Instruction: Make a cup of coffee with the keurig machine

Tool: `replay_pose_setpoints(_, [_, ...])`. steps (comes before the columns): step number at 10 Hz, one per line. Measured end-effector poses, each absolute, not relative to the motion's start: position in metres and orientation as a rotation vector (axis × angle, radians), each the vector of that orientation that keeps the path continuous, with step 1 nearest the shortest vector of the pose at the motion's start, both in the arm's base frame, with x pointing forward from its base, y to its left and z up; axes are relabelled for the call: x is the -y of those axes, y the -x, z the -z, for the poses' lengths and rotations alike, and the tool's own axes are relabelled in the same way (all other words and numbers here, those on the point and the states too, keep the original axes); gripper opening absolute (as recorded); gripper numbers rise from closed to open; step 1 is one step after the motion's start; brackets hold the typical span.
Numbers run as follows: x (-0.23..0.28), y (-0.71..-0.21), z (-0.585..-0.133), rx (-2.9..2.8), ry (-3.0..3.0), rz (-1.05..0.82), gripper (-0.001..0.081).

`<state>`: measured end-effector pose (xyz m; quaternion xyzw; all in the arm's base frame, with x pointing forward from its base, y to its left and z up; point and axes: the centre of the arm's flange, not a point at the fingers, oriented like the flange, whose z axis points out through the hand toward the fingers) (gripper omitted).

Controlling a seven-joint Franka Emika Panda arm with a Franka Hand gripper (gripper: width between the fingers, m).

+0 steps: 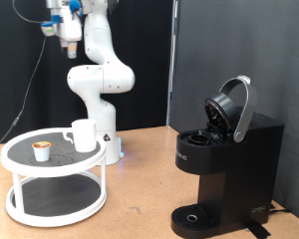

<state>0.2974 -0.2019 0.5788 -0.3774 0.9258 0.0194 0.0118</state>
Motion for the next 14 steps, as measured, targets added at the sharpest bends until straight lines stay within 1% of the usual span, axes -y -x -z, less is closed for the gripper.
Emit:
replay_pose_setpoints(2, [0.222,-0.299,-0.576,-2.892,1.192,-0.054,0.0734])
replay_pose_setpoints(6, [0.229,-0.301,-0.574,-2.886,1.197,-0.083,0.0734])
replay_pose_setpoints(8, [0.239,-0.298,-0.562,-2.889,1.182,-0.108,0.0734])
replay_pose_setpoints(14, [0.248,-0.312,-0.461,-2.889,1.2,0.026,0.0734])
